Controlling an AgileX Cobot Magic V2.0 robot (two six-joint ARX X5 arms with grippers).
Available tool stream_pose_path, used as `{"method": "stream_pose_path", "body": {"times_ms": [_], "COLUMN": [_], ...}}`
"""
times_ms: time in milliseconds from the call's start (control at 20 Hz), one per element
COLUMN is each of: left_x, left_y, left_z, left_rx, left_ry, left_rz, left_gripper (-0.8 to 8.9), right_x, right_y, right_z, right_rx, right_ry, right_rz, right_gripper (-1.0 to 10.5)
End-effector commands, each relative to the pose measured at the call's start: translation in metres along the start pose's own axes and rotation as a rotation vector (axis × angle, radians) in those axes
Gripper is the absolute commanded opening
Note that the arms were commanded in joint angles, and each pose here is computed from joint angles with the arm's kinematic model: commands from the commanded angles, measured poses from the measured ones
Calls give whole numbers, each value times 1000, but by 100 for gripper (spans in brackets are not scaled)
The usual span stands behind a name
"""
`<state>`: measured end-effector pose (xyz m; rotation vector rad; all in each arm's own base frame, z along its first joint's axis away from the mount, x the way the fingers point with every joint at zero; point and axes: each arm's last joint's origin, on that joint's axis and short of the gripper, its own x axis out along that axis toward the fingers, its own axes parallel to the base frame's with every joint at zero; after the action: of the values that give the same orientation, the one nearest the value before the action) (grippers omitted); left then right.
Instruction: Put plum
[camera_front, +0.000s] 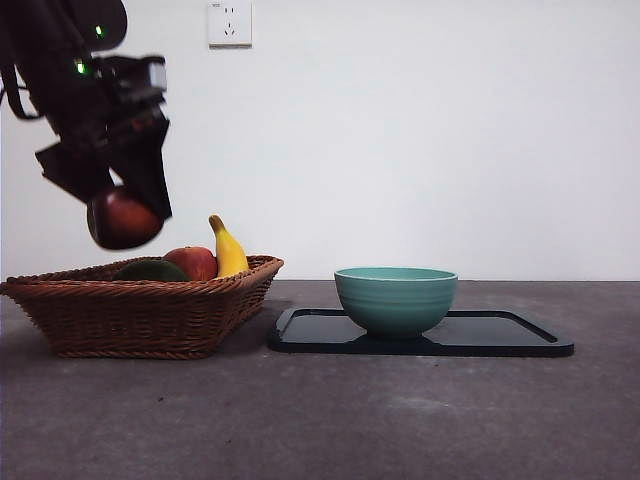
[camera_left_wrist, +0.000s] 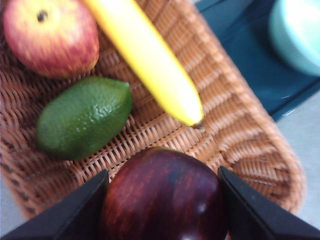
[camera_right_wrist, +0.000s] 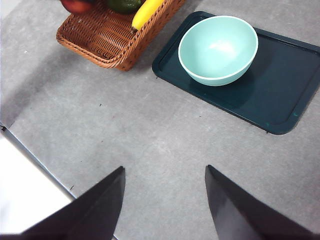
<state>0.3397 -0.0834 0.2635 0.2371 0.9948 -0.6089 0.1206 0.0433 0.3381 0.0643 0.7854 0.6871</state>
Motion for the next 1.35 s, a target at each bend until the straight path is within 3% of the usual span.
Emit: {"method": "stream_pose_path", "body": {"times_ms": [50, 400, 700, 850, 1000, 1200, 1350], "left_x": [16, 48, 70, 73, 73, 73, 63], "left_y": [-3, -14, -9, -11, -11, -12, -13], "left_z": [0, -11, -18, -16, -17, -20, -16], "left_rx": [16, 32, -10, -8, -25, -34, -35], "left_ry": [-13, -13, 59, 39, 49, 78, 61], "left_rz": [3, 70, 57, 60, 60, 53, 56], "left_gripper": [216, 216, 217, 226, 392, 423, 502], "right_x": [-1, -1, -1, -1, -1, -1, -1], "right_y": [1, 1, 1, 1, 1, 1, 1], "right_z": [3, 3, 3, 3, 3, 3, 3], "right_rx": [-18, -18, -17, -17, -17, -18, -18], "right_ry": [-11, -11, -11, -11, -11, -12, -12], "right_rz": [7, 8, 8, 8, 9, 12, 12], "right_gripper": [256, 256, 256, 256, 256, 256, 256]}}
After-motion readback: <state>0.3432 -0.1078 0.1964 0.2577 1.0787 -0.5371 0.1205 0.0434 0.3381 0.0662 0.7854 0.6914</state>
